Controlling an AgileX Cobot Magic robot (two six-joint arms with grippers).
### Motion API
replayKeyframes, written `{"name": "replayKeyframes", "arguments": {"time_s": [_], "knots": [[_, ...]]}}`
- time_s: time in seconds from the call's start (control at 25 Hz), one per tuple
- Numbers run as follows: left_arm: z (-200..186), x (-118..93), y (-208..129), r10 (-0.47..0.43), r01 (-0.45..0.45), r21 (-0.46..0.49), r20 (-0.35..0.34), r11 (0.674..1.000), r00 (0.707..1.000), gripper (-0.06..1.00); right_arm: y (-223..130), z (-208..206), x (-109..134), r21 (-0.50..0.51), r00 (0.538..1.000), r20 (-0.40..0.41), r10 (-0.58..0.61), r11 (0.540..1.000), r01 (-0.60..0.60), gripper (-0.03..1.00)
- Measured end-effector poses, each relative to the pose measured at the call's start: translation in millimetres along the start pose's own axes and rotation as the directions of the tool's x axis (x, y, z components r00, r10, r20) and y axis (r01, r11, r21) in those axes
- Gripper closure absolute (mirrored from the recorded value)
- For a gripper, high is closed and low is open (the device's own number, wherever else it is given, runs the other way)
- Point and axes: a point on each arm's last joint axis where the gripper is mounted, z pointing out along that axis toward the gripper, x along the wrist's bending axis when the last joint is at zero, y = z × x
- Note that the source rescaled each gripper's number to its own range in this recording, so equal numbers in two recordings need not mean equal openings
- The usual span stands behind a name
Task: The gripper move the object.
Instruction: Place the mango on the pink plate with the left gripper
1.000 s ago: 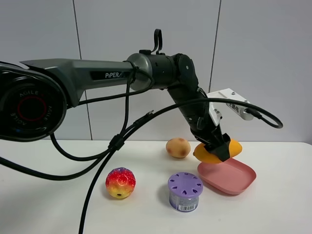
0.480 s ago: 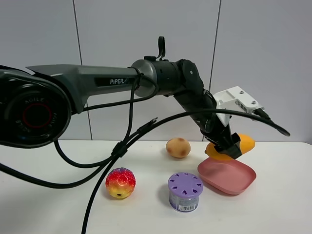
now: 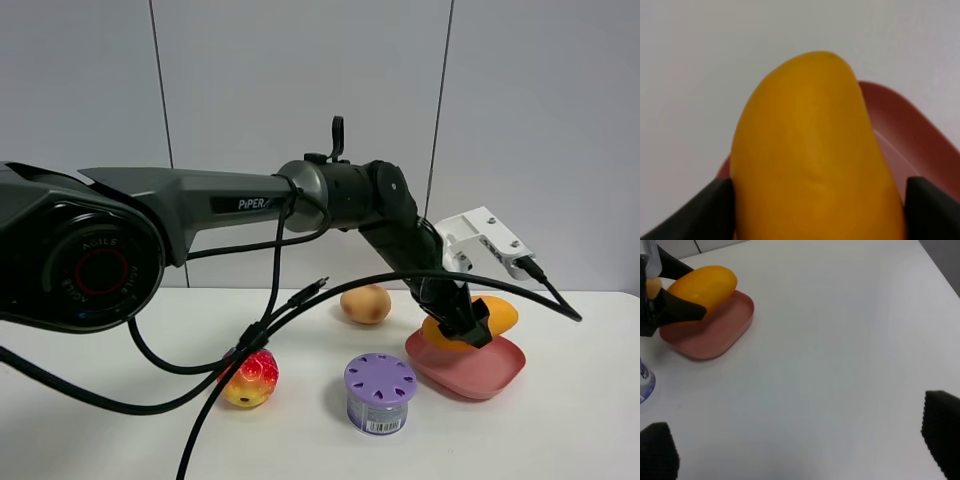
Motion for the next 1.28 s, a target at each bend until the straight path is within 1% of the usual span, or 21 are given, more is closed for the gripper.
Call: {"name": "replayKeyframes", "arguments": {"time_s": [0.28, 0.52, 1.0, 1.04, 1.16, 1.28], "knots": [[1.4, -1.4, -1.6, -0.002, 0.002, 0.005, 0.012, 1.000, 1.000, 0.94, 0.0, 0.0, 0.0, 0.000, 1.000, 0.000, 0.000, 1.000, 0.000, -0.03], [1.3, -3.3, -3.0, 0.064, -0.065, 0.019, 0.035, 0.998, 0.997, 0.94, 0.0, 0.0, 0.0, 0.000, 1.000, 0.000, 0.000, 1.000, 0.000, -0.03], [1.6, -3.5, -3.5, 0.087, -0.087, 0.019, 0.036, 0.996, 0.996, 0.94, 0.0, 0.0, 0.0, 0.000, 1.000, 0.000, 0.000, 1.000, 0.000, -0.03], [1.6, -3.5, -3.5, 0.087, -0.087, 0.019, 0.036, 0.996, 0.996, 0.93, 0.0, 0.0, 0.0, 0.000, 1.000, 0.000, 0.000, 1.000, 0.000, -0.03], [1.5, -3.7, -4.1, 0.075, -0.076, 0.026, 0.038, 0.997, 0.996, 0.82, 0.0, 0.0, 0.0, 0.000, 1.000, 0.000, 0.000, 1.000, 0.000, -0.03], [1.5, -3.5, -4.6, 0.066, -0.067, 0.032, 0.036, 0.997, 0.997, 0.78, 0.0, 0.0, 0.0, 0.000, 1.000, 0.000, 0.000, 1.000, 0.000, -0.03]]}}
